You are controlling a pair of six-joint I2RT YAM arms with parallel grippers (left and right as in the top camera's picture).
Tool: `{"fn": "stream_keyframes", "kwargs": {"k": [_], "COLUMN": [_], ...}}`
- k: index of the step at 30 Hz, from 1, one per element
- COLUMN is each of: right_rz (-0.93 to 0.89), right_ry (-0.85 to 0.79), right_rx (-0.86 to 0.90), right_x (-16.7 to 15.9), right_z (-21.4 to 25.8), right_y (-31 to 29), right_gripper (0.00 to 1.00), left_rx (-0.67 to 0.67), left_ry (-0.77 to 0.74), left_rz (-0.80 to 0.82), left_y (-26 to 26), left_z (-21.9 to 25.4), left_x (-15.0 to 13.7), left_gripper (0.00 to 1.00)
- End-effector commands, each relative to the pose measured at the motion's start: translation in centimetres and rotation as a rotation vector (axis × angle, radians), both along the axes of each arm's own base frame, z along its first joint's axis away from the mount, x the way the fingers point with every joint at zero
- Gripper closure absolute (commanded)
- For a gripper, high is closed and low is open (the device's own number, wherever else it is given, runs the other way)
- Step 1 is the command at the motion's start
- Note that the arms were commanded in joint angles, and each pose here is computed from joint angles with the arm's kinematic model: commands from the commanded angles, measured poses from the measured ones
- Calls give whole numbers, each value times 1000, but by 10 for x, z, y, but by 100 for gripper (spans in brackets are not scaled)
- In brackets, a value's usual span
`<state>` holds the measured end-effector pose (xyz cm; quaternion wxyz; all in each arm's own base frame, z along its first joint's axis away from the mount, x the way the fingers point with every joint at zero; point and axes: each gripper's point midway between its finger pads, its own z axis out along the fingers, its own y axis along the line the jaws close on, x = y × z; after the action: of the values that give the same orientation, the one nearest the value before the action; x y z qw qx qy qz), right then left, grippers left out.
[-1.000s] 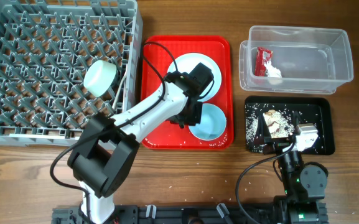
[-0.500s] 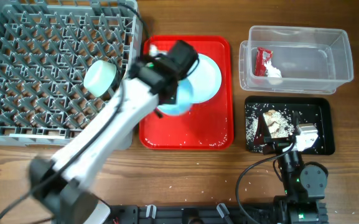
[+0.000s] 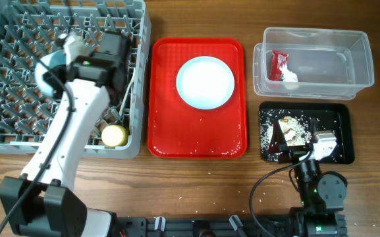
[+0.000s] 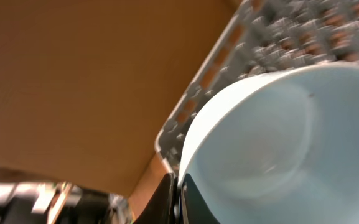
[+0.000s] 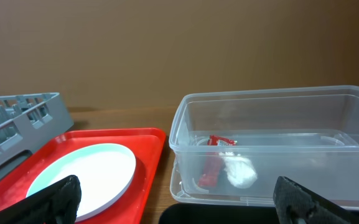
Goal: Sort waste into correct bins and load items into the dishwasher rack
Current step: 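Place the blue bowl into the grey rack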
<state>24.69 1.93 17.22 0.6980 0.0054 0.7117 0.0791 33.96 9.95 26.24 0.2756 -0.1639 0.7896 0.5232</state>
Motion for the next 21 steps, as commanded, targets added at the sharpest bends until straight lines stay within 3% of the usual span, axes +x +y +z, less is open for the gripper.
{"fn": "stream_keyframes", "kwargs": {"k": [1,6,11,21], "right_rz": [8,8,8,8], "right_ry": [0,0,0,0], "right_rx": [15,15,15,15], "right_x": [0,0,0,0], "right_z": [0,0,0,0], "right_y": [1,1,1,1], "right_gripper": [0,0,0,0], "left_rx": [22,-3,63,47], "left_ry": [54,168,299,297], "left_rz": [43,14,-13,-101], "left_y": [33,36,38,12], "left_z": [-1,-39,-74,-88], "left_x": [6,25,49,70], "left_gripper": [96,96,96,96]}}
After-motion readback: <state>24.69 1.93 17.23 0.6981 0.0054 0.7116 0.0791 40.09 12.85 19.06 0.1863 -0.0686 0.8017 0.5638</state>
